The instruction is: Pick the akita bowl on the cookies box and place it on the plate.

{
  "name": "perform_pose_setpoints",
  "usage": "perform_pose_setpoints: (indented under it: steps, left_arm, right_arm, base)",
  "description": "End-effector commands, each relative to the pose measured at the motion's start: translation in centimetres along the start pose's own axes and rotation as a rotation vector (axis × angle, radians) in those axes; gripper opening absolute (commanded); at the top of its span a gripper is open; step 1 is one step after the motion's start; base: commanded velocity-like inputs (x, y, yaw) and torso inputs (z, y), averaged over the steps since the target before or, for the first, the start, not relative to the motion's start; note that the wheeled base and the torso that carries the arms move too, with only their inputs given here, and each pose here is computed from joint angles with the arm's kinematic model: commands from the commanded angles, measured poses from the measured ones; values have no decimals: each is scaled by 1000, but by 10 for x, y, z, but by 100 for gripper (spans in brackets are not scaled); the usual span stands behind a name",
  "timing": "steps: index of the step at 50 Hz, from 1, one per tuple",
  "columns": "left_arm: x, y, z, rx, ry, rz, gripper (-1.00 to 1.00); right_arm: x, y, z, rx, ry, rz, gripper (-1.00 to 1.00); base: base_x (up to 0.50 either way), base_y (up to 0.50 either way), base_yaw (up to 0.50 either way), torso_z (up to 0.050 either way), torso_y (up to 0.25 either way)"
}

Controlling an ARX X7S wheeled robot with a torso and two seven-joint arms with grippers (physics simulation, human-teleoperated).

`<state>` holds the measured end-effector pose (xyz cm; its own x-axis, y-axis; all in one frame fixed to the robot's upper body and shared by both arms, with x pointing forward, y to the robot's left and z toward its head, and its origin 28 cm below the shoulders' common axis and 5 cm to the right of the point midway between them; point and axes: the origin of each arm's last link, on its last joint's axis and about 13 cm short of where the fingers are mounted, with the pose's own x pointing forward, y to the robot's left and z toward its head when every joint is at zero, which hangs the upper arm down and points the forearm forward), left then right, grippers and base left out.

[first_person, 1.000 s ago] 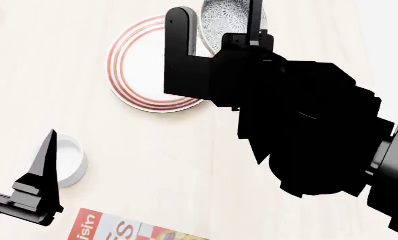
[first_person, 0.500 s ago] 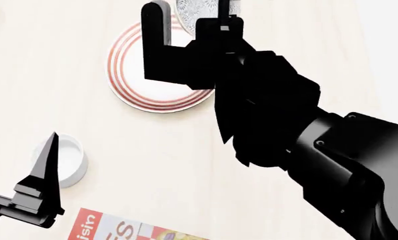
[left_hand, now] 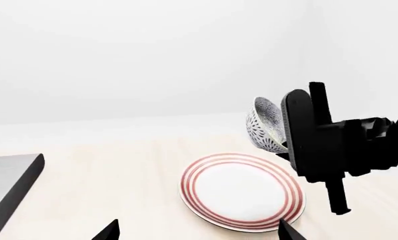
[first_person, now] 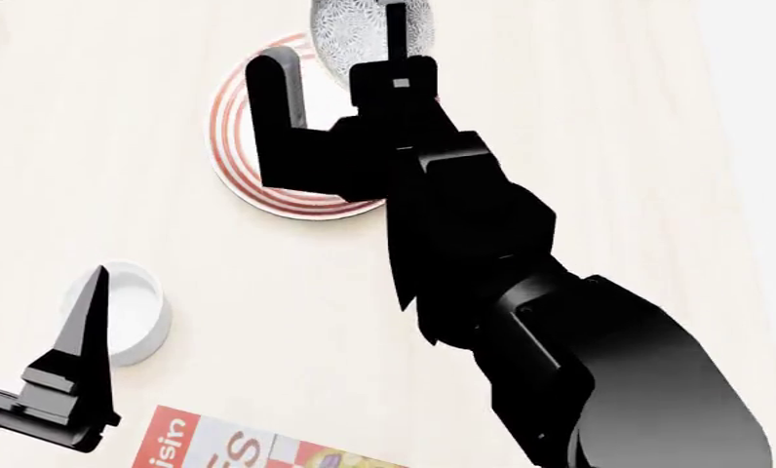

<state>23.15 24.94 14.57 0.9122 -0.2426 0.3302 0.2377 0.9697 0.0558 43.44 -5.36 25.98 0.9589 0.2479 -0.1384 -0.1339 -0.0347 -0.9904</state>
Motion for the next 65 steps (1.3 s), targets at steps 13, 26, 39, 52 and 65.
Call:
perform_pose_setpoints:
  steps: [13, 26, 39, 52, 65]
  left_arm:
    - [-3, 3, -3, -3, -16, -7, 100]
    - [-5, 4, -5, -3, -19, -19, 100]
    - [-6, 3, -6, 1, -21, -24, 100]
    - [-6, 4, -7, -9, -3, -14, 100]
    - [-7, 3, -7, -6, -2, -20, 100]
  right_arm:
    - [3, 28, 7, -179, -4, -13, -100]
    - [3, 27, 8, -212, -10, -18, -100]
    - [4, 35, 9, -248, -35, -4, -100]
    - [4, 32, 10, -279, -46, -12, -100]
    - [4, 40, 12, -309, -71, -1, -100]
  base:
    - [0, 0, 0, 0, 0]
    - [0, 0, 0, 0, 0]
    - [0, 0, 0, 0, 1]
    - [0, 0, 0, 0, 0]
    - [0, 0, 0, 0, 1]
